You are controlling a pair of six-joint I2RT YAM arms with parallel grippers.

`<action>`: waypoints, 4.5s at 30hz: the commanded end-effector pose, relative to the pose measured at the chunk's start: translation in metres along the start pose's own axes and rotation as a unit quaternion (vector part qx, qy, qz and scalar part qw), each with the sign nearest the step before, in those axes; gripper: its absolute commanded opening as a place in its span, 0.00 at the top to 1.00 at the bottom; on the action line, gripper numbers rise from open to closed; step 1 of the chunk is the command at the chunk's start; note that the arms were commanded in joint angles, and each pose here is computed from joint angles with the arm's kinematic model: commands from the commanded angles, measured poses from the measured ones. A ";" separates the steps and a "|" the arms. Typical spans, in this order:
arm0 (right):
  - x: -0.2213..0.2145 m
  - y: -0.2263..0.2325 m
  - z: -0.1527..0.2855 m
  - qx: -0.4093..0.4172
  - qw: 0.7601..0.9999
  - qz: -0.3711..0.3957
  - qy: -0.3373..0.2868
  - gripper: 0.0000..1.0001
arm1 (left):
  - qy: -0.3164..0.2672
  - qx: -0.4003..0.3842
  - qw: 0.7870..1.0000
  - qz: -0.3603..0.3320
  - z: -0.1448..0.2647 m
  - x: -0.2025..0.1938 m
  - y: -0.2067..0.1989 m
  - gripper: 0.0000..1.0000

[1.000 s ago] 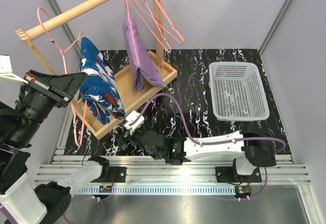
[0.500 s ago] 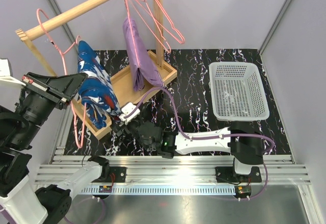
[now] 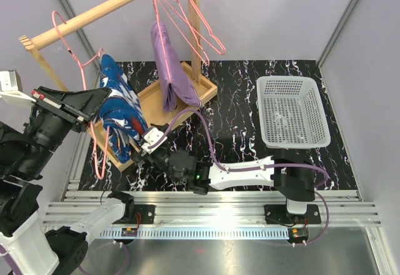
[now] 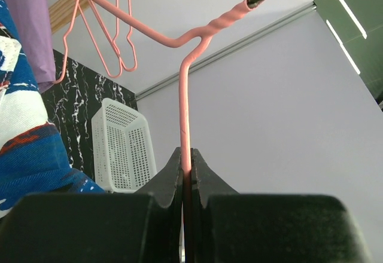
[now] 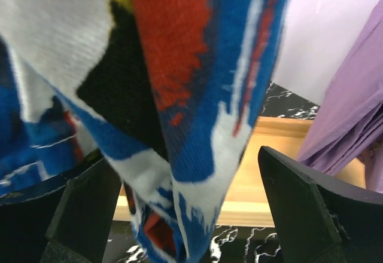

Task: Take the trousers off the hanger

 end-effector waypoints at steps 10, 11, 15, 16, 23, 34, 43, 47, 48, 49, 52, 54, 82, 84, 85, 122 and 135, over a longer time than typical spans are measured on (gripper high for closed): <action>0.070 -0.046 -0.013 -0.105 0.991 0.056 -0.057 0.02 | 0.010 -0.110 0.994 -0.021 0.005 0.000 -0.043 1.00; 0.077 -0.048 -0.011 -0.102 0.991 0.055 -0.062 0.02 | 0.017 -0.110 0.994 -0.018 0.002 -0.002 -0.042 1.00; 0.099 -0.049 -0.006 -0.073 0.993 0.043 -0.080 0.05 | 0.029 -0.107 0.994 -0.017 -0.003 -0.006 -0.038 1.00; 0.108 -0.052 -0.003 -0.070 0.993 0.038 -0.088 0.06 | 0.031 -0.107 0.994 -0.019 -0.002 -0.006 -0.038 1.00; 0.152 -0.057 0.016 -0.016 0.991 0.029 -0.128 0.09 | 0.052 -0.075 0.996 -0.026 -0.019 -0.013 -0.020 1.00; 0.156 -0.055 0.010 0.025 0.988 0.128 -0.077 0.10 | 0.084 -0.098 0.991 -0.025 -0.020 -0.023 -0.023 1.00; 0.119 -0.071 0.003 -0.043 0.975 0.216 -0.021 0.15 | 0.086 -0.118 0.989 -0.033 -0.004 -0.022 -0.038 1.00; 0.111 -0.069 0.001 -0.050 0.972 0.228 -0.016 0.18 | 0.095 -0.124 0.987 -0.030 -0.003 -0.025 -0.039 1.00; 0.112 -0.068 0.000 -0.052 0.973 0.222 -0.021 0.19 | 0.094 -0.130 0.987 -0.029 0.000 -0.025 -0.042 1.00; 0.112 -0.067 -0.003 -0.056 0.975 0.215 -0.026 0.20 | 0.094 -0.133 0.986 -0.027 0.001 -0.025 -0.043 1.00; 0.123 -0.068 -0.008 -0.073 0.980 0.180 -0.050 0.25 | 0.094 -0.139 0.985 -0.027 0.007 -0.025 -0.045 1.00; 0.129 -0.067 -0.011 -0.080 0.980 0.173 -0.061 0.30 | 0.097 -0.139 0.985 -0.027 0.008 -0.027 -0.045 1.00; 0.249 -0.162 0.048 -0.200 0.964 0.126 -0.124 1.00 | 0.130 0.074 0.977 -0.150 -0.047 -0.045 0.096 1.00; 0.259 -0.167 0.055 -0.191 0.967 0.107 -0.132 1.00 | 0.132 0.078 0.976 -0.153 -0.048 -0.046 0.100 1.00; 0.264 -0.169 0.057 -0.188 0.968 0.094 -0.138 1.00 | 0.133 0.080 0.976 -0.154 -0.049 -0.047 0.103 1.00; 0.337 -0.328 0.161 -0.375 0.909 0.179 0.024 1.00 | 0.124 0.143 0.933 -0.305 0.010 -0.049 0.179 1.00; 0.221 -0.426 0.192 -0.526 0.793 0.240 0.192 1.00 | 0.086 0.229 0.898 -0.364 0.033 -0.024 0.204 1.00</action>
Point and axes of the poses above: each gripper's point midway between its finger pads, its own z axis back along the fingers, its own y axis along the line the jaws close on, x = y × z, the point moved 2 cm from there along z, back along the fingers, and after that the axes turned 7 degrees about z, right-handed, at the moved point
